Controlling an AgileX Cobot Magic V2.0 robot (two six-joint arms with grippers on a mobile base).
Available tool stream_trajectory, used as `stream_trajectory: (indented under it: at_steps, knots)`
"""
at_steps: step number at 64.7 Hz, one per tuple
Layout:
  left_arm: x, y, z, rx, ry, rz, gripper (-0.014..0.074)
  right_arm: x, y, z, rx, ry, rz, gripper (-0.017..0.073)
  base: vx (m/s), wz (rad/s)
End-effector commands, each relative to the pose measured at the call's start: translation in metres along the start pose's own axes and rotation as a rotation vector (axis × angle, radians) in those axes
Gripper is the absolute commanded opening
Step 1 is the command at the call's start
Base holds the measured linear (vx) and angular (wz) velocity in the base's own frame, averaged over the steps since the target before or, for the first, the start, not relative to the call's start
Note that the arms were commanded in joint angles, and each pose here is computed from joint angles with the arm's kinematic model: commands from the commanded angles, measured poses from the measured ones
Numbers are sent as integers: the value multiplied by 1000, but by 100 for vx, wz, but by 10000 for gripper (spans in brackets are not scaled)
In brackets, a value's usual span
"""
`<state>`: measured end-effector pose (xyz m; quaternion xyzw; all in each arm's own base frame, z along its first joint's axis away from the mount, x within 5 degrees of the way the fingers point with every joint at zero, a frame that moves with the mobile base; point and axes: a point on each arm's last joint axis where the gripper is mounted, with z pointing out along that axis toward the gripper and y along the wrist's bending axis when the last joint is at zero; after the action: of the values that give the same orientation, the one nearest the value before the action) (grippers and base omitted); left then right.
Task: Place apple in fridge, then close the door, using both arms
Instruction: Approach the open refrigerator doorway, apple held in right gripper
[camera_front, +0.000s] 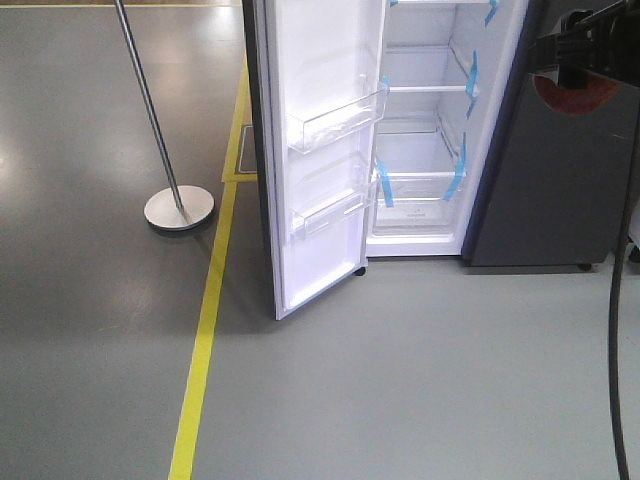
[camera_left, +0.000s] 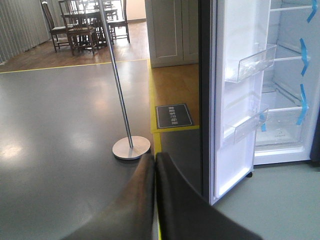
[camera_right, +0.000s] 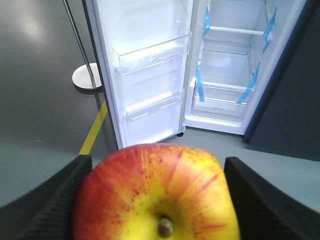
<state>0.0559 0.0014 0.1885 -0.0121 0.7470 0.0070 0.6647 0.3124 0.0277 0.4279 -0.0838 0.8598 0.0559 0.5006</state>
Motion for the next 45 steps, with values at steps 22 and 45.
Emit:
stream_trajectory:
  at_steps: [22,45]
  knots:
    - [-12,-1,-3,10,-100,-10,-6,-19,1,-20,17,-141,-8,171,17,-5]
    - [-12,-1,-3,10,-100,-10,-6,-19,1,-20,17,-141,-7,171,17,-1]
